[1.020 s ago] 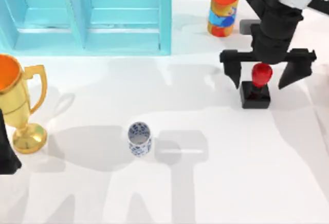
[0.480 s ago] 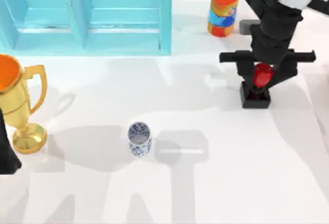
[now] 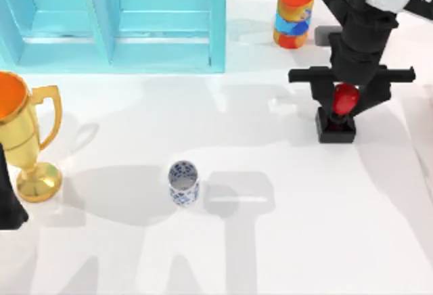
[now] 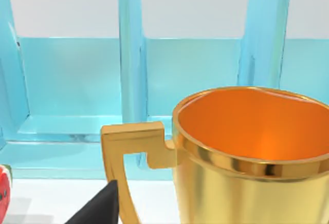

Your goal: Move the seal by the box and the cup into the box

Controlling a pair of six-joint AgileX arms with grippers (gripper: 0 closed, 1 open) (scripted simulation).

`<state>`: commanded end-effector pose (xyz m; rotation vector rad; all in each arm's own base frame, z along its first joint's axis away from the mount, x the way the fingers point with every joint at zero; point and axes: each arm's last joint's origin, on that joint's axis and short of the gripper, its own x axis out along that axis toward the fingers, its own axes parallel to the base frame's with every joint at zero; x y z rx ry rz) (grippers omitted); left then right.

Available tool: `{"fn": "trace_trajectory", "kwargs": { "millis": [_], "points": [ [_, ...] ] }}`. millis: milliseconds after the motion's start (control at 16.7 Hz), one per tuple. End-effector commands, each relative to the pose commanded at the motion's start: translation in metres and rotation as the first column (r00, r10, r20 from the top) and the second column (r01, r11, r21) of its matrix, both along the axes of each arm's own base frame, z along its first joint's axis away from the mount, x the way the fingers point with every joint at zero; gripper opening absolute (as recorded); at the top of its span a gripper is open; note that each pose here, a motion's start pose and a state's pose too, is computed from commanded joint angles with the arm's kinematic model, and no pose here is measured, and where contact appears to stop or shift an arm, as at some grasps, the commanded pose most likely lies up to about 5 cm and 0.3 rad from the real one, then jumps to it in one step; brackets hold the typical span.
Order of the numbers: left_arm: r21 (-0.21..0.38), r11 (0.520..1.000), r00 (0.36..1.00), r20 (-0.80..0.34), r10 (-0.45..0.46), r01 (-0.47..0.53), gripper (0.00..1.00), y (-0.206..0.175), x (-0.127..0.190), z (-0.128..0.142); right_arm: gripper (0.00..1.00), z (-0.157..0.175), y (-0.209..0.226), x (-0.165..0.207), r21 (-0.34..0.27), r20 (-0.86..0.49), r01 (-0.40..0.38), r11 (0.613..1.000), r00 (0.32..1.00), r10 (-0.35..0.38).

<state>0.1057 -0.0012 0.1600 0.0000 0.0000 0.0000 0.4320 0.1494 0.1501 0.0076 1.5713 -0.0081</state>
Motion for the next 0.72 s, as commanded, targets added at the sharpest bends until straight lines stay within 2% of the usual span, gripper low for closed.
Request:
{"fn": "trace_trajectory", "kwargs": {
  "millis": [180,300,720],
  "points": [
    [0.0,1.0,1.0,0.0,0.0,0.0,1.0,0.0,0.0,0.0,0.0,0.001,-0.002,0.001,0.0,0.0,0.004,1.0,1.0,-0.004],
    [0.0,1.0,1.0,0.0,0.0,0.0,1.0,0.0,0.0,0.0,0.0,0.013,-0.014,0.004,0.001,0.002,0.002,1.0,1.0,-0.002],
    [0.0,1.0,1.0,0.0,0.0,0.0,1.0,0.0,0.0,0.0,0.0,0.093,-0.095,0.001,-0.001,-0.005,0.004,1.0,1.0,-0.004]
  ]
}}
